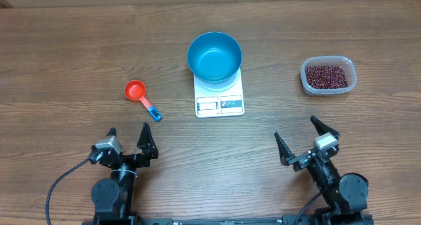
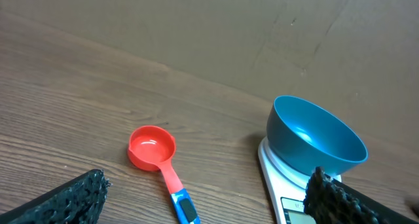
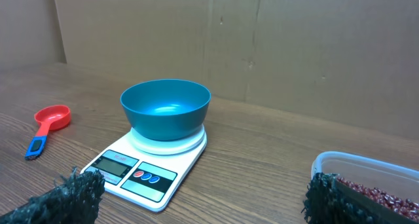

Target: Scoop item into bowl and weigh 150g on scale

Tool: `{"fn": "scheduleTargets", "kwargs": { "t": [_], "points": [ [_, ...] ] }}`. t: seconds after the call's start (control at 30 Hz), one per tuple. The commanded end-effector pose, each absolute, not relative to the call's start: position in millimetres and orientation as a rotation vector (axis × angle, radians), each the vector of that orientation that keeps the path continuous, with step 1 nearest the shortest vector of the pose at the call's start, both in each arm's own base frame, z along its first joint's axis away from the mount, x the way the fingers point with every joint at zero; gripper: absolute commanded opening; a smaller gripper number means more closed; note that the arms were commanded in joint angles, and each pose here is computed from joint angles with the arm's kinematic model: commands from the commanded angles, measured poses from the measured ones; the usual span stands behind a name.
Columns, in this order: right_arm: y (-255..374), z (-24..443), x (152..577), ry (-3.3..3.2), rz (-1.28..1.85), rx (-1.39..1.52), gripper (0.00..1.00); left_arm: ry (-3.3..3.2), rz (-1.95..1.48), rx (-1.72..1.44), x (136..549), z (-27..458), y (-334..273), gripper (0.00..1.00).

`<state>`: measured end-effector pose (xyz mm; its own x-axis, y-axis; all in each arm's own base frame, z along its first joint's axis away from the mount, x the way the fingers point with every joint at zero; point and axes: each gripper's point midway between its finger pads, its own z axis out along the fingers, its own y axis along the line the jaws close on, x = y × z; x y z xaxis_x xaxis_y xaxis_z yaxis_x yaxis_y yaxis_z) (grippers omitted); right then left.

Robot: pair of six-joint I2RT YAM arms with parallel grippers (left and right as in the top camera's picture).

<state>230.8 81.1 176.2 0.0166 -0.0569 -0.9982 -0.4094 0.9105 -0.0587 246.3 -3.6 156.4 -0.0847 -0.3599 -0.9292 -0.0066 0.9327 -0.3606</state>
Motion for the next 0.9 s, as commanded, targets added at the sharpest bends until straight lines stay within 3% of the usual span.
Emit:
{"fn": "scheduleTargets", "kwargs": {
  "t": [0.0, 0.3, 0.47, 0.87],
  "points": [
    [80.1, 175.3, 231.2, 1.535, 0.282, -0.368, 1.0, 1.633, -0.336, -0.249, 245.8, 157.5, -10.8, 1.0],
    [80.1, 175.3, 231.2, 1.535, 0.282, -0.368, 1.0, 1.701, -0.456, -0.287, 237.5, 169.4, -22.8, 1.0],
    [80.1, 175.3, 231.2, 1.535, 0.282, -0.368, 1.0, 1.762, -0.398, -0.343, 237.3, 199.1, -13.3, 1.0],
    [80.1, 175.3, 231.2, 1.535, 0.282, -0.368, 1.0, 2.168, -0.217, -0.458, 280.1, 228.6, 3.5, 1.0]
  ]
}}
